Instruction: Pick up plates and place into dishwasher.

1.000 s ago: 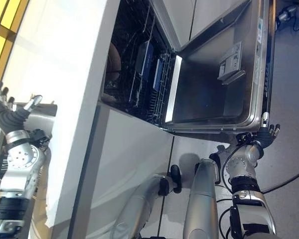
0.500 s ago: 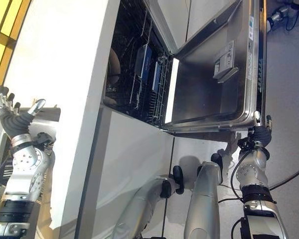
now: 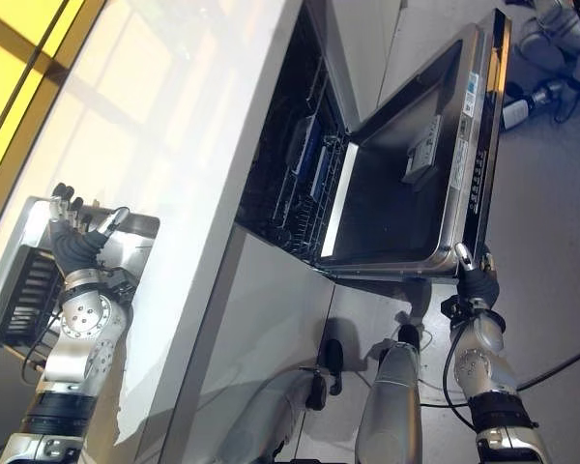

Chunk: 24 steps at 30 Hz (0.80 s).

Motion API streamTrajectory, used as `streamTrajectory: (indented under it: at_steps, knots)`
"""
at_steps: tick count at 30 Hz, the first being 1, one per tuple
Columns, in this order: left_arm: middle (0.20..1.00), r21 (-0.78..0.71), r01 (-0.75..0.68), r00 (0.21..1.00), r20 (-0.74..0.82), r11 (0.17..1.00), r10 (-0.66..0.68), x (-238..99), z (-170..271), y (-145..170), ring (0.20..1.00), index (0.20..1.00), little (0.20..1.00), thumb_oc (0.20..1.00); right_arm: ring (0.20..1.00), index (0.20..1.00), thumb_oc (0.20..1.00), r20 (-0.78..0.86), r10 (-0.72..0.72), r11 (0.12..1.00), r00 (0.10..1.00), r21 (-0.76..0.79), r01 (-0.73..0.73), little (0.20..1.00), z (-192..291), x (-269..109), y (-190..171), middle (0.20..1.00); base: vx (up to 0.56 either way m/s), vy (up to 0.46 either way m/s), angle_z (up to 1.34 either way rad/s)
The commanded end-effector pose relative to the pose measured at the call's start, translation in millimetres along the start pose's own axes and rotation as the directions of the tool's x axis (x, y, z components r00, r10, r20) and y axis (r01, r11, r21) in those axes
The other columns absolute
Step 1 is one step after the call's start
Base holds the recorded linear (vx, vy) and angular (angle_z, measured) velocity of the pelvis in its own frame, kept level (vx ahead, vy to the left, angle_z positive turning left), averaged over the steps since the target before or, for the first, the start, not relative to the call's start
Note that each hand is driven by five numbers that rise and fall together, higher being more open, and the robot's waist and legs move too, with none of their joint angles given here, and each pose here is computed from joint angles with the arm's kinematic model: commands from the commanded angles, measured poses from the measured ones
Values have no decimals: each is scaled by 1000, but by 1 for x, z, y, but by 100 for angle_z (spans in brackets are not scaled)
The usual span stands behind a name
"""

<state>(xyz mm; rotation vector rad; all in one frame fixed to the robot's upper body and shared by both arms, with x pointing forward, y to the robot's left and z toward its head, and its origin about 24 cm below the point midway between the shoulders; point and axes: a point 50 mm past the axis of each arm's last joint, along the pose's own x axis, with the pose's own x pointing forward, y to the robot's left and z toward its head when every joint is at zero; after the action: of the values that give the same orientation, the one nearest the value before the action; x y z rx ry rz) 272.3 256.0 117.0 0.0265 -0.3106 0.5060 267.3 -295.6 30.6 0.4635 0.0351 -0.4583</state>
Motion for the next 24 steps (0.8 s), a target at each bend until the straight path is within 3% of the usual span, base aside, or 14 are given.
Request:
streamTrajectory:
  at_steps: [1,11,24]
  knots:
    - [1000,16,186,977,106,982,-187,-13,22,-21,1000,1000,1000,1000,1000,1000,1000,166,647,754,744,6,-657,1000,30,-5,183,1000,117,-132,35]
    - [1000,111,247,962,91,963,-257,-13,19,-14,1000,1000,1000,1000,1000,1000,1000,122,654,741,746,91,-665,1000,-8,-23,185,1000,112,-93,27]
    - [1000,133,274,956,67,952,-285,-16,16,-14,1000,1000,1000,1000,1000,1000,1000,93,634,756,768,134,-641,1000,-18,-27,169,1000,43,-19,37]
